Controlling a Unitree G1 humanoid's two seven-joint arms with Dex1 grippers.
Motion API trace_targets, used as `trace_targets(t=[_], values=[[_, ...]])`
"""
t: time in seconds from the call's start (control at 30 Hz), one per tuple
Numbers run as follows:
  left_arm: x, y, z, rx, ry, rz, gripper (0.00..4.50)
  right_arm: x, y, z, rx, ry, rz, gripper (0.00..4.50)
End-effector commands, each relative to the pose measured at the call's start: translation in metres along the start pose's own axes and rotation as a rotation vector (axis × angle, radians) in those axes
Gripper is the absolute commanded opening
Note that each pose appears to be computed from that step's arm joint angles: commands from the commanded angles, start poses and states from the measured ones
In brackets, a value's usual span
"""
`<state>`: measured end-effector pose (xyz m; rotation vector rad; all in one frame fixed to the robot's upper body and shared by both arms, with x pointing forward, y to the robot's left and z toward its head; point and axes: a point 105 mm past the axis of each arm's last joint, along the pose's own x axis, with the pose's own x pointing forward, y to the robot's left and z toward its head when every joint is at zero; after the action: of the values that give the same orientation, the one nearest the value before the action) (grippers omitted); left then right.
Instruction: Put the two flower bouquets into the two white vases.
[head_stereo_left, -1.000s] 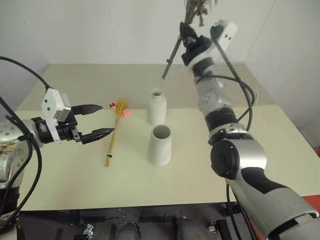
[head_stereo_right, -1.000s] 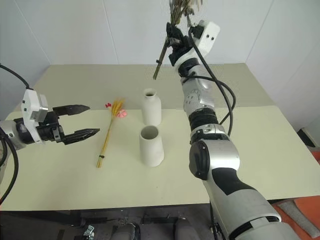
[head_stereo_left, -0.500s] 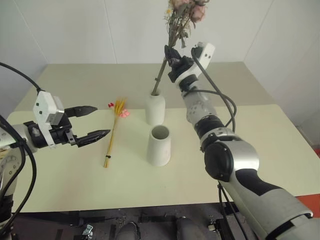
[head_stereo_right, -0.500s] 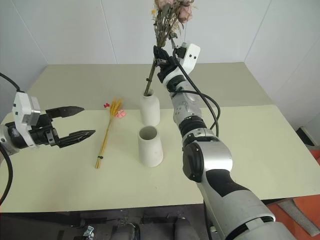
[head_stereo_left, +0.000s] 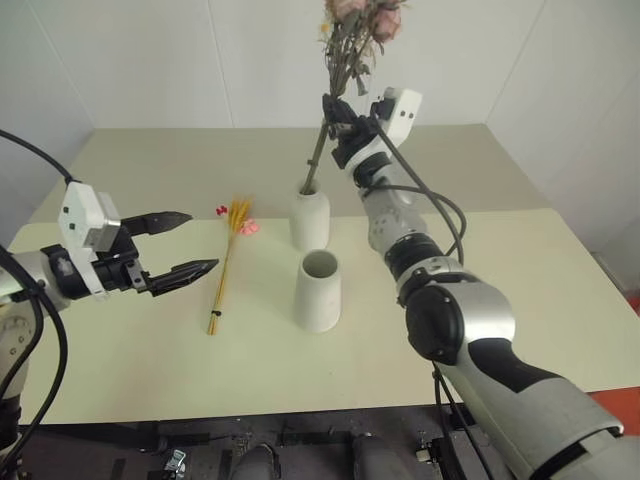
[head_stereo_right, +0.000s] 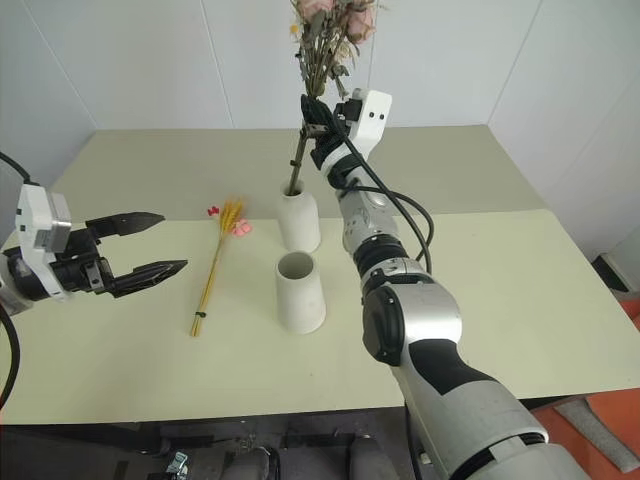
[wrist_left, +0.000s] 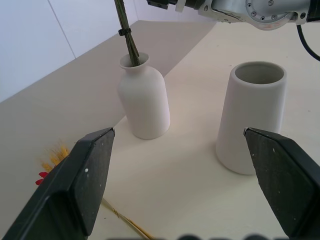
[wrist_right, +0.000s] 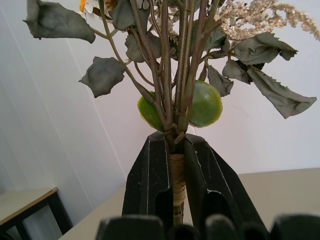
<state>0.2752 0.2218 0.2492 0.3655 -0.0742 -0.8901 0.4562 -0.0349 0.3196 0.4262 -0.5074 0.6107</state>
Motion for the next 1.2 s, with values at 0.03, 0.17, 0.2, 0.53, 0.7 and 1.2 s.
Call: trace_targets(t=[0.03, 0.17, 0.2, 0.53, 0.7, 1.2], values=[[-0.004, 0.0, 0.012, 0.038, -0.022, 0.012, 4.5, 0.012, 0.008, 0.022, -0.015, -0.043, 0.029, 0.18], [-0.001, -0.001, 0.012, 0.037, -0.025, 0.007, 4.5, 0.013, 0.007, 0.024, 0.003, -0.043, 0.007, 0.18], [-0.001, -0.001, 0.012, 0.036, -0.026, 0.006, 4.5, 0.014, 0.007, 0.025, 0.005, -0.046, 0.008, 0.18], [0.0, -0.001, 0.015, 0.04, -0.033, -0.002, 4.5, 0.014, 0.01, 0.032, -0.064, -0.073, 0.026, 0.18], [0.0, -0.002, 0.016, 0.042, -0.037, -0.006, 4.5, 0.011, 0.012, 0.024, -0.118, -0.06, 0.037, 0.18], [-0.004, -0.005, 0.022, 0.035, -0.056, 0.002, 4.5, 0.003, 0.018, -0.003, -0.21, 0.002, 0.055, 0.18]])
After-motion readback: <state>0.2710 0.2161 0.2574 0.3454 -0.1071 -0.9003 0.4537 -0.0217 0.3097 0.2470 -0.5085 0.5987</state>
